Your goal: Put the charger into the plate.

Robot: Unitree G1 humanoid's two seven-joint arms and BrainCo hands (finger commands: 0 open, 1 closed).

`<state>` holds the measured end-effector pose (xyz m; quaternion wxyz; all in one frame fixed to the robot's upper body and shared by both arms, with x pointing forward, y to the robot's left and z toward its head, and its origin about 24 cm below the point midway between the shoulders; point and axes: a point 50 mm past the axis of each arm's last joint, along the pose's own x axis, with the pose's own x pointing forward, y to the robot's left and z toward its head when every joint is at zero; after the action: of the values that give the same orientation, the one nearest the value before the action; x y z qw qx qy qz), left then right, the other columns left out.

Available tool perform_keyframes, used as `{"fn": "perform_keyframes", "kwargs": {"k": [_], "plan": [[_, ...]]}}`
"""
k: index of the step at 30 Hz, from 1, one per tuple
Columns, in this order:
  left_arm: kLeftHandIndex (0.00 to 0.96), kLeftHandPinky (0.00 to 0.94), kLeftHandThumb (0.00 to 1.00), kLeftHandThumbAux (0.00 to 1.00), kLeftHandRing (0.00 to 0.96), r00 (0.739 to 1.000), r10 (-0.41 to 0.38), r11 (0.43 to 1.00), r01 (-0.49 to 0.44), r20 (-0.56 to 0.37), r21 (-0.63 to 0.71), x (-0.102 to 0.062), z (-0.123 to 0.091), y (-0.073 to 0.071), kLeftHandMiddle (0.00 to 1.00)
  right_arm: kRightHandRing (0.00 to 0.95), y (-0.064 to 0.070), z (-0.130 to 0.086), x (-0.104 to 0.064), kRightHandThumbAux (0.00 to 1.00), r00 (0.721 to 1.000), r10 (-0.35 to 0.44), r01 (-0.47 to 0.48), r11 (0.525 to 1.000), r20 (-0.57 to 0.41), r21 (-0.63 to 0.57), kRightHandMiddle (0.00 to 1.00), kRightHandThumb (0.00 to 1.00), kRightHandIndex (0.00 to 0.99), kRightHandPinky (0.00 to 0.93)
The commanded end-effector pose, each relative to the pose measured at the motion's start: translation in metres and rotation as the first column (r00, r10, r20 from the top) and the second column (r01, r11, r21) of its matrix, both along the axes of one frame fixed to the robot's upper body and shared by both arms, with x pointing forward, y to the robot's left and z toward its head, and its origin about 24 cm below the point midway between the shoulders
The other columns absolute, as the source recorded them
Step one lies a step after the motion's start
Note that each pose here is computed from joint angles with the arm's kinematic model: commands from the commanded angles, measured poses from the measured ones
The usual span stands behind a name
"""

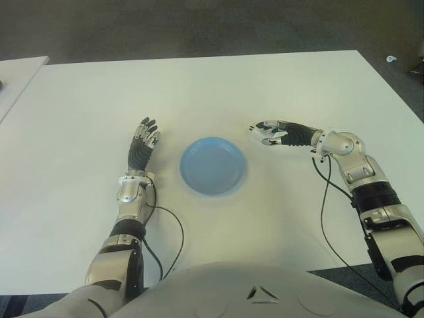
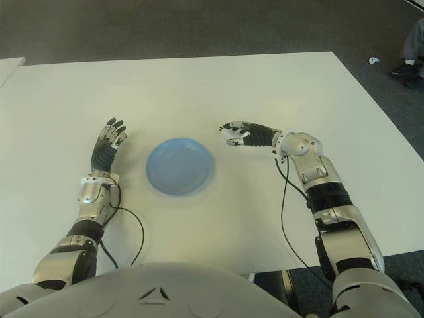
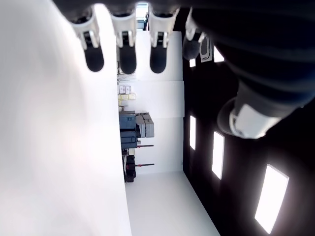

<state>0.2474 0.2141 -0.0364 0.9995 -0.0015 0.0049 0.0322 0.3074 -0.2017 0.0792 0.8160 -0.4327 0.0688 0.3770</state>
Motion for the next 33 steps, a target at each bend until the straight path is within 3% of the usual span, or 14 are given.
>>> {"fn": "perform_keyframes", "kwargs": {"k": [1, 19, 33], "plan": [[0.048, 0.154, 0.0, 0.538, 0.129, 0.959, -0.004, 0.997, -0.018, -0.284, -0.074, -0.046, -0.051, -0.012, 0.128, 0.0, -0.003, 0.001, -0.01, 0.392, 1.0, 0.001, -0.001, 1.0, -0.029, 0.008, 0.0, 0.0, 0.0, 0.049], [0.045, 0.152, 0.0, 0.545, 0.131, 0.957, -0.003, 0.998, -0.017, -0.29, -0.067, -0.046, -0.051, -0.01, 0.131, 0.0, -0.011, 0.001, -0.023, 0.459, 1.0, -0.01, 0.009, 1.0, -0.03, -0.015, 0.0, 0.0, 0.0, 0.026], [0.036, 0.151, 0.0, 0.542, 0.127, 0.957, -0.004, 0.998, -0.016, -0.291, -0.066, -0.045, -0.051, -0.009, 0.125, 0.0, -0.013, 0.002, -0.027, 0.44, 1.0, -0.012, 0.012, 1.0, -0.024, 0.001, 0.0, 0.0, 0.0, 0.01]]}}
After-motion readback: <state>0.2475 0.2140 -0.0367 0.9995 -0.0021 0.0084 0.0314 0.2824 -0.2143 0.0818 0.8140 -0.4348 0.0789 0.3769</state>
